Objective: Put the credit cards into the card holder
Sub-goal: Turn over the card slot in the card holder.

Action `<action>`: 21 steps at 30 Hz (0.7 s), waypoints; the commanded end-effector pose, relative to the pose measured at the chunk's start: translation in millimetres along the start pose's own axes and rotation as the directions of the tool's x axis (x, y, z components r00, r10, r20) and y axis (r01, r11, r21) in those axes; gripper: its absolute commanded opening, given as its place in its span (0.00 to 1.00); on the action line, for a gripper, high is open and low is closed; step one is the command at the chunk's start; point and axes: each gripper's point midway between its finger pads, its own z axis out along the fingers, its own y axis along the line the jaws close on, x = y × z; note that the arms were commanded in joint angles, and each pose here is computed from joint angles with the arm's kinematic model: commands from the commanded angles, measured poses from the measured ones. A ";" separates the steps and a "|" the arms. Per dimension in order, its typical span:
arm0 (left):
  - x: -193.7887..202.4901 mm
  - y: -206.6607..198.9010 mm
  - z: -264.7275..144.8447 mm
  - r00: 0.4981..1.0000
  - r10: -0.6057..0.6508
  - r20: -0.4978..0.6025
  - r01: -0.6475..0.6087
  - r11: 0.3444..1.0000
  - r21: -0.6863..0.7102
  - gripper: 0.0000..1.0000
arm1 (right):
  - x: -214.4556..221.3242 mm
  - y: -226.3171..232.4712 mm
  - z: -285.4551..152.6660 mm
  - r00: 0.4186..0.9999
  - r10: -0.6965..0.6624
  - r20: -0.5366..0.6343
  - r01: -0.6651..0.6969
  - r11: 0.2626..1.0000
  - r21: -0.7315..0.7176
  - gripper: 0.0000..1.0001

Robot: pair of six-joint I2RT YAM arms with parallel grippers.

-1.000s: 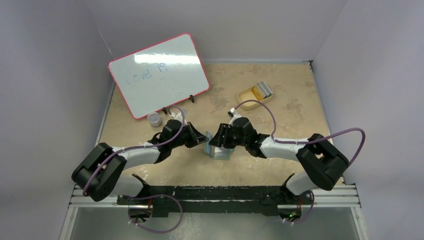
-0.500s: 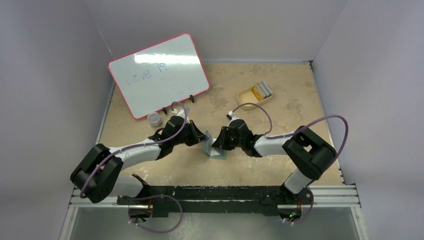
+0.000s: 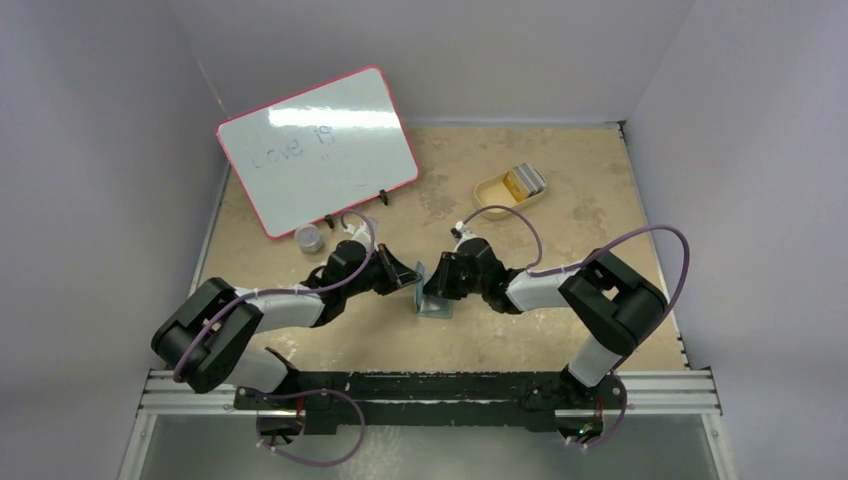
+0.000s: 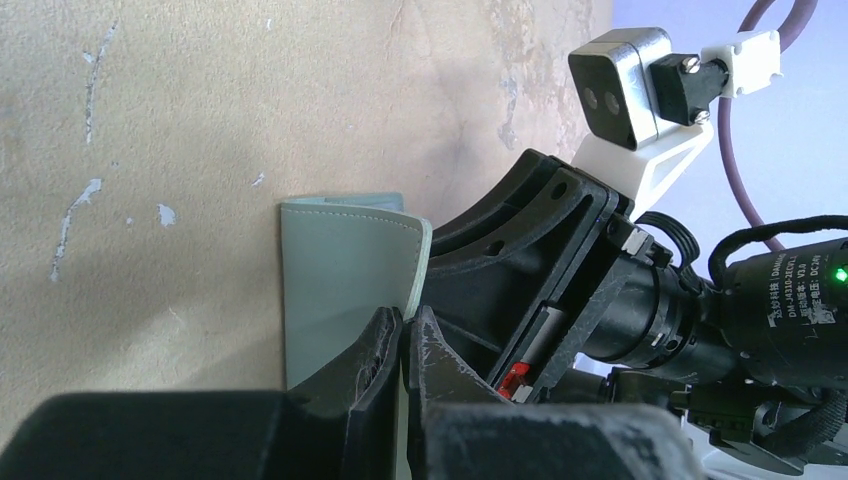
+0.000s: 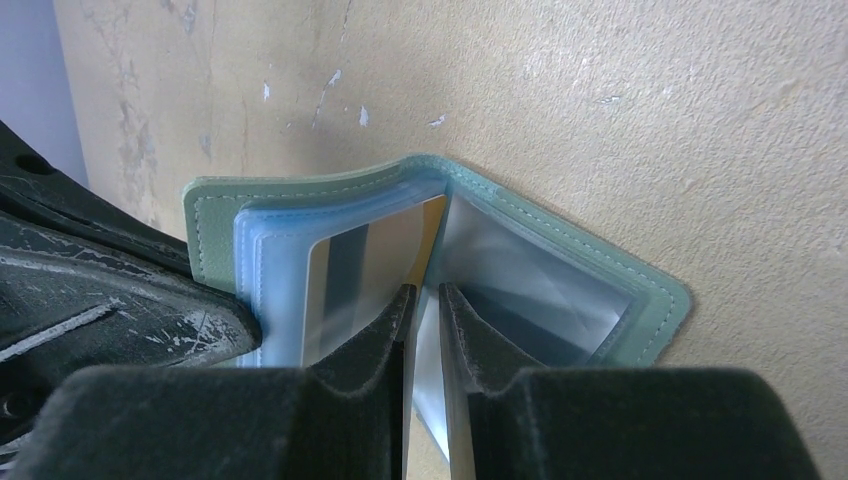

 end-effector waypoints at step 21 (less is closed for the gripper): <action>-2.5 -35.5 -3.4 1.000 -0.013 0.014 0.010 0.983 0.181 0.02 | 19.9 -20.1 2.2 0.998 -0.013 -0.063 0.017 0.998 0.063 0.19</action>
